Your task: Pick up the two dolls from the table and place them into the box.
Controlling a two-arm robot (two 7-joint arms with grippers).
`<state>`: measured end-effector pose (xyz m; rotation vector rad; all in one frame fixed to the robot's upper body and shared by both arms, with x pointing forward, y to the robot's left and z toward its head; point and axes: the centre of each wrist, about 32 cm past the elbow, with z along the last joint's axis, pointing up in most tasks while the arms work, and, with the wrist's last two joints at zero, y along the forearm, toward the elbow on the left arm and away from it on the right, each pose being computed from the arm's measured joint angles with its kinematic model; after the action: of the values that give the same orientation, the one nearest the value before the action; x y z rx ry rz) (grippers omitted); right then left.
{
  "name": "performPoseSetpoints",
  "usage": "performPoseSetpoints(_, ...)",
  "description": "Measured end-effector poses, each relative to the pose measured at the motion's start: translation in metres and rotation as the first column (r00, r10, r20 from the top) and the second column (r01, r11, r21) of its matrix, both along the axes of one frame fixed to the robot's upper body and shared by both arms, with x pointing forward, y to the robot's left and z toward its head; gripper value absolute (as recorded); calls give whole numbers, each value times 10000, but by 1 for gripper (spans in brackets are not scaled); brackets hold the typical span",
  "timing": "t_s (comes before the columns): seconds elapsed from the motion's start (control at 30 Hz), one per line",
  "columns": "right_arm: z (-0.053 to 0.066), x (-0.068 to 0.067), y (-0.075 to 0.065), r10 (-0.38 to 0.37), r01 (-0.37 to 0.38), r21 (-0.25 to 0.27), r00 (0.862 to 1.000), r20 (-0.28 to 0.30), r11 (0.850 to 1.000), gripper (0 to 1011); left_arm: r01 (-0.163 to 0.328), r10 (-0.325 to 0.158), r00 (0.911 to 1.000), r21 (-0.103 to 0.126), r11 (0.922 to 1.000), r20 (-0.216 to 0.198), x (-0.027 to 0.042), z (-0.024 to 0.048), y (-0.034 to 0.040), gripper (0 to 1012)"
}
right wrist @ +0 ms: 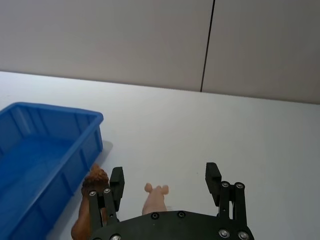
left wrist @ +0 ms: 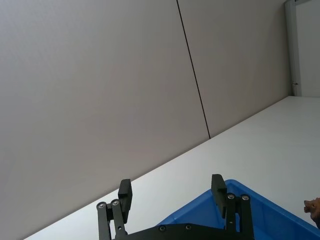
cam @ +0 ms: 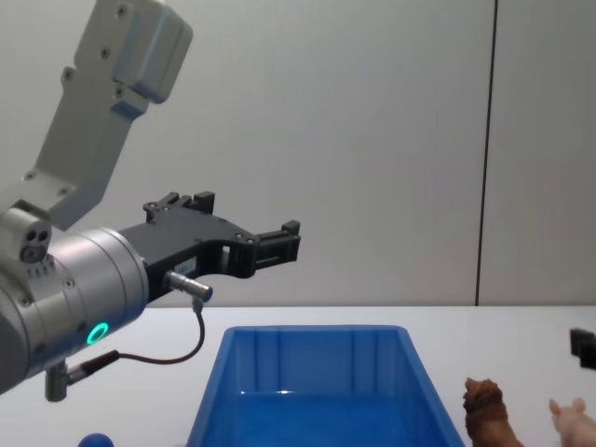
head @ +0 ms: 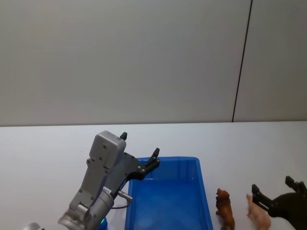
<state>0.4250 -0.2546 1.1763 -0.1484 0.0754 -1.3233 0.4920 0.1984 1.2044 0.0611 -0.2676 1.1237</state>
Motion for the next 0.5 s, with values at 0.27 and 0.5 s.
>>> performPoseSetpoints(0.27,-93,-21,-55,35,-50,-238,9980,-629,9997,1001,0,0,10000,0,10000,0,0,0,0,1002)
performPoseSetpoints(0.5,-177,-11,-71,182,-226,-440,9950,-983,9988,1001,0,0,10000,0,10000,1,0,0,0,1001)
